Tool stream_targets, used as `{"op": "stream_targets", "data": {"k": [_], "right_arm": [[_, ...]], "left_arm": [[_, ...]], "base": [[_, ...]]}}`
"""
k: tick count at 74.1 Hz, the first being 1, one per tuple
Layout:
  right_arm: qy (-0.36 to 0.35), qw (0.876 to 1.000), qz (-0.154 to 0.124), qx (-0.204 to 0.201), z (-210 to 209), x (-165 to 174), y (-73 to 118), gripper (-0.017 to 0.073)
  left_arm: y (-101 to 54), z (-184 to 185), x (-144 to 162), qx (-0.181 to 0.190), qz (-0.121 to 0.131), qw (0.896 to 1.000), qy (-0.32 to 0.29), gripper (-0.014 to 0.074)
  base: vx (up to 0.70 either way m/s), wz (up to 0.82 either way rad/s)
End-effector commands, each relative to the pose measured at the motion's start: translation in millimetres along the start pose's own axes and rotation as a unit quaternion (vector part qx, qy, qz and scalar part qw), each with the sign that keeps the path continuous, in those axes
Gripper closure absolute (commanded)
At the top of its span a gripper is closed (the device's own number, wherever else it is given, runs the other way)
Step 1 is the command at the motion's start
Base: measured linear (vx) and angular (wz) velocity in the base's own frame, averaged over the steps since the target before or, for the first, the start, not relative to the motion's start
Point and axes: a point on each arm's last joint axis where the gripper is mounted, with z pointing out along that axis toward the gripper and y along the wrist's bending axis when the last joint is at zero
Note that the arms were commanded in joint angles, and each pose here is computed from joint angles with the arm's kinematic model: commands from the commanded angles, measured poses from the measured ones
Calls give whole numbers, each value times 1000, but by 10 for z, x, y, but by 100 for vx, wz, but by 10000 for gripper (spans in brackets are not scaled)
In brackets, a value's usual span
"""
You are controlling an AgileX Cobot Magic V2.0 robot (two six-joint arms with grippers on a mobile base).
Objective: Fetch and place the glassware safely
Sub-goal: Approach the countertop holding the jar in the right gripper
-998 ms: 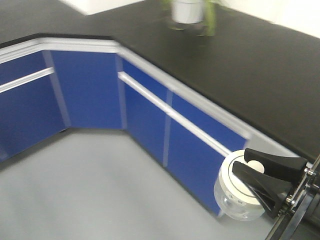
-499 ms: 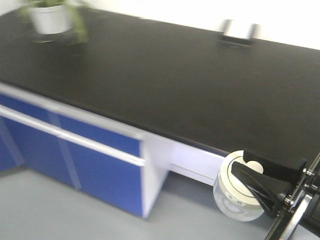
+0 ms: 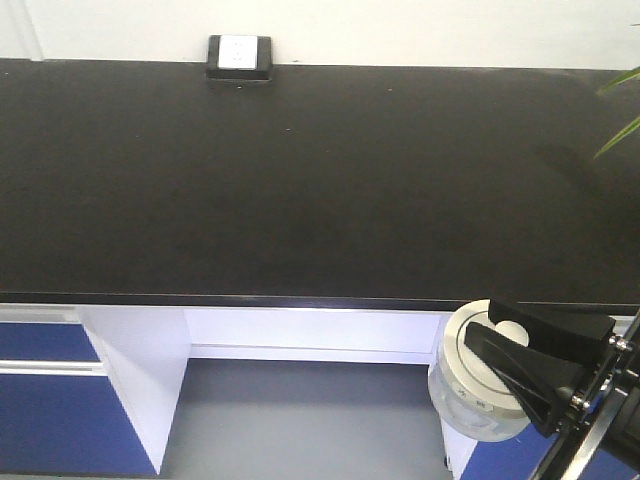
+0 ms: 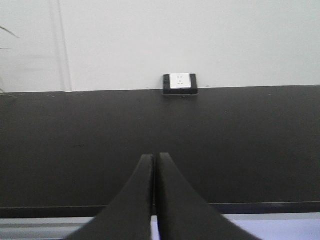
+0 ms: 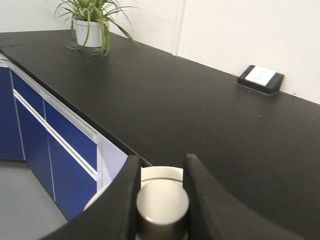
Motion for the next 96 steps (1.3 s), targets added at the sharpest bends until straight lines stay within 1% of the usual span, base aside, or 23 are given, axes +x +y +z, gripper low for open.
{"op": "stream_targets", "data": {"k": [1, 17, 49, 96], "right_arm": [[-30, 999, 5, -10, -5, -143, 7, 560], [-30, 999, 5, -10, -5, -143, 7, 560], [-30, 999, 5, -10, -5, -143, 7, 560], [-30, 999, 5, -10, -5, -143, 7, 560]], "left_arm": [[-20, -4, -148, 11, -7, 999, -43, 601], [-20, -4, -148, 11, -7, 999, -43, 601], [-20, -4, -148, 11, -7, 999, -43, 601], [-20, -4, -148, 11, -7, 999, -43, 601]], "base": [[2, -24], [2, -7], [7, 8], [21, 10]]}}
